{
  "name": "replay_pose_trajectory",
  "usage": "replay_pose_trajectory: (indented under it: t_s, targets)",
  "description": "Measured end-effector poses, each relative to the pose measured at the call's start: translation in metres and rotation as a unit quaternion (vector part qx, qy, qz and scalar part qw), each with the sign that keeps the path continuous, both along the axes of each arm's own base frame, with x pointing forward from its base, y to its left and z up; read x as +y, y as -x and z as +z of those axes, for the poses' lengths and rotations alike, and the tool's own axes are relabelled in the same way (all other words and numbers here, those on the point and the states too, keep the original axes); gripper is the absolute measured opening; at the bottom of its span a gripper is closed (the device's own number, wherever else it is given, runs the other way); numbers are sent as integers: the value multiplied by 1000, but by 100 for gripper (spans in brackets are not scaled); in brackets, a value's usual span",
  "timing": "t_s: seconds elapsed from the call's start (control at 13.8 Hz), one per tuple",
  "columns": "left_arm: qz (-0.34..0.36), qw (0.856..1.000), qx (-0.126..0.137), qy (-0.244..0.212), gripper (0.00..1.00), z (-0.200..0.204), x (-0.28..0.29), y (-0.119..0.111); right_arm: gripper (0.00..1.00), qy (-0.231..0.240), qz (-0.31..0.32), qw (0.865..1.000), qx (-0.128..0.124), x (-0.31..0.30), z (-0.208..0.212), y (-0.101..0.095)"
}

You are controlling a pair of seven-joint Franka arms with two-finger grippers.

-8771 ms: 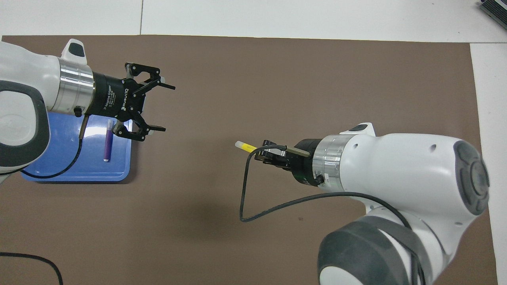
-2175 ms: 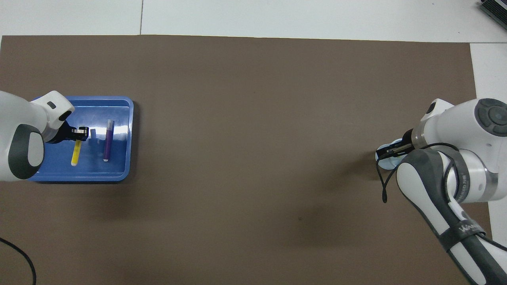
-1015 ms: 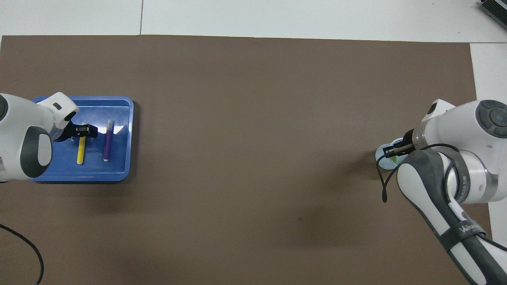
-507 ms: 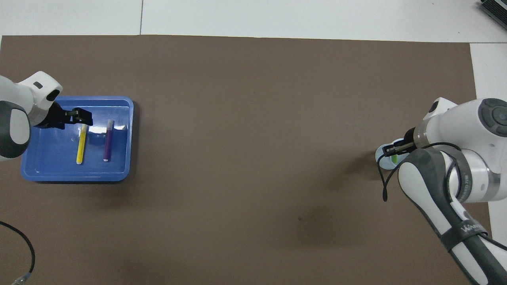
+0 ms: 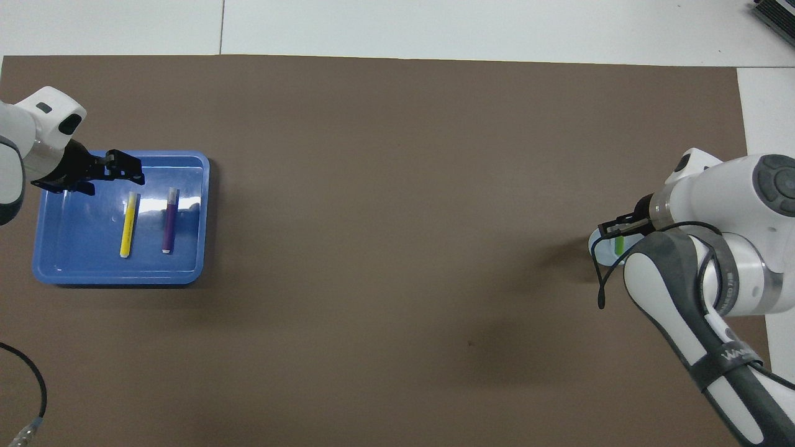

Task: Right arm passes pens to left for tray arrangement
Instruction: 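Raise the left gripper from the tray while the right gripper grasps the green pen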

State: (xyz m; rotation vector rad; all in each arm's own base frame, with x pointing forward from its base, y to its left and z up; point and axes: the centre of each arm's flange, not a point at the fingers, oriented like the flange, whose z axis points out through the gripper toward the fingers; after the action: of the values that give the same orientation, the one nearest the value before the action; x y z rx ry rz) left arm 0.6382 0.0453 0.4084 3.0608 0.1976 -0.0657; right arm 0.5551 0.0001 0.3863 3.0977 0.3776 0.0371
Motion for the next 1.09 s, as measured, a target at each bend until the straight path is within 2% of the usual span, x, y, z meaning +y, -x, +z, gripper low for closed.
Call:
replay_pose_trajectory:
  t_s: [0.14,0.22,0.29,0.43,0.51,0.58,0.87,1.09]
  targets:
    - [-2,1000,1,3,100,8,-4,2,50,0,-3,1000,1,-3,-2,-1]
    - [-1,1000,4,7,100,13,-7,5,41,0,-5,1000,1,-6,-1,-2]
    - [8,1000,9,18,100,18,-11,8,40,0,-8,1000,3,-10,-1,-2]
    - [49,998,19,37,100,31,-19,14,30,0,-13,1000,10,-15,0,-1]
    - [60,997,26,40,100,37,-26,17,30,0,-14,1000,13,-16,1,-1]
    - [65,996,34,44,100,42,-35,21,22,0,-14,1000,14,-16,2,-2]
    - [91,992,58,71,100,62,-60,34,18,0,-14,1000,12,-16,4,-3]
    - [90,991,64,72,100,63,-69,37,18,0,-14,1000,20,-15,11,-5]
